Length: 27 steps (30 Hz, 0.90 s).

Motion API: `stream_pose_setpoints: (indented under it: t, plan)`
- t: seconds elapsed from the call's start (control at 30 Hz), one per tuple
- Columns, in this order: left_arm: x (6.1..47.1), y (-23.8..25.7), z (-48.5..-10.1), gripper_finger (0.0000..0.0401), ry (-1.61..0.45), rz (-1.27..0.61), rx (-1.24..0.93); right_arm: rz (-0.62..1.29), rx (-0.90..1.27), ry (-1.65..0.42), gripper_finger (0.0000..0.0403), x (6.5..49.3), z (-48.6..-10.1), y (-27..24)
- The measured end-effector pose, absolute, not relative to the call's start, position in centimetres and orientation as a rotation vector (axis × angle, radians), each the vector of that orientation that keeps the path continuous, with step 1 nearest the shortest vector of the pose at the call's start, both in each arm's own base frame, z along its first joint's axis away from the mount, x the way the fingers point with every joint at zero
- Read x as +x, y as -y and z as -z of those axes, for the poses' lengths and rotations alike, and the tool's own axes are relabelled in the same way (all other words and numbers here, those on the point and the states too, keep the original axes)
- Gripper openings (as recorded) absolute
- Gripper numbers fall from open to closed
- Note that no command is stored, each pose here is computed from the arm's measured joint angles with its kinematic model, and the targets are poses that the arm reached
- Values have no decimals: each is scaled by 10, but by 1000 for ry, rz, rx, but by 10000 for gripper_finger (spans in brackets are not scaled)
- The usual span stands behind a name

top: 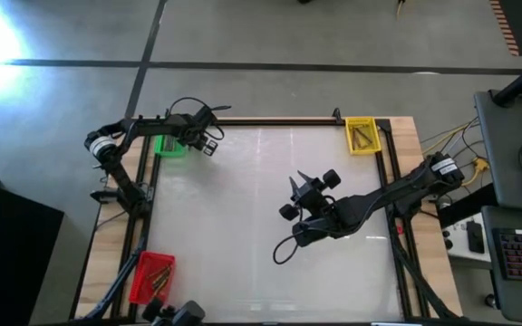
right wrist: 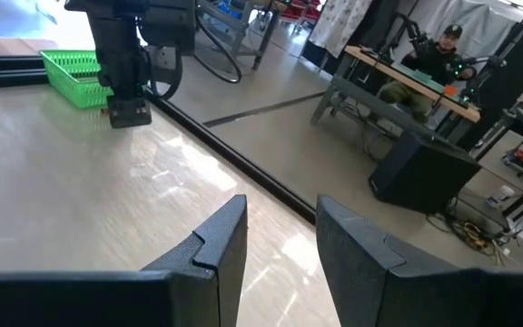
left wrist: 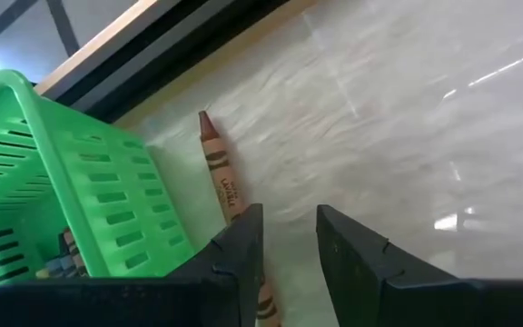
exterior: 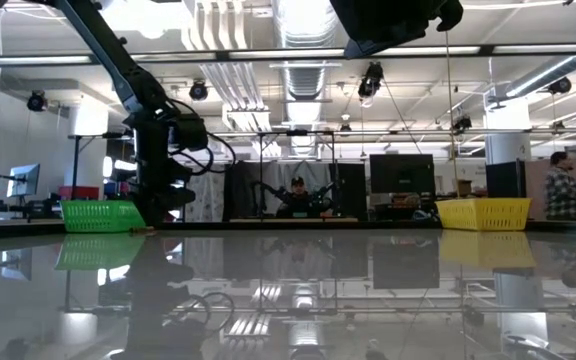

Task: Sort crayons
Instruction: Put the brown crayon into the yellow basket

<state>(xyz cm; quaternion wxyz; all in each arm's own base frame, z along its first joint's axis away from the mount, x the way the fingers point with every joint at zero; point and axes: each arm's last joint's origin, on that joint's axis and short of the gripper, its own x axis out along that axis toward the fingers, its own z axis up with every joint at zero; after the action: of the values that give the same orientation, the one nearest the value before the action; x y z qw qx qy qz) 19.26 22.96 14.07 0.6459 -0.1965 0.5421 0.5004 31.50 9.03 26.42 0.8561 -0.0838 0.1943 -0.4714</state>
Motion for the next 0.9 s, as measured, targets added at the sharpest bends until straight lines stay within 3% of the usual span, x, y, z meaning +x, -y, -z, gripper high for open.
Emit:
stream_pose_setpoints:
  t: [0.33,0.63,0.9]
  plan:
    - [192,-226,-140,88,-1248,-1143,-482,991,-176,-408,123,315,-264,-90]
    - [195,-219,-139,88,-1346,-1051,-383,991,-176,-408,123,315,-264,-90]
    - [200,-214,-141,86,-1397,-1155,-221,992,-175,-406,123,315,-264,-90]
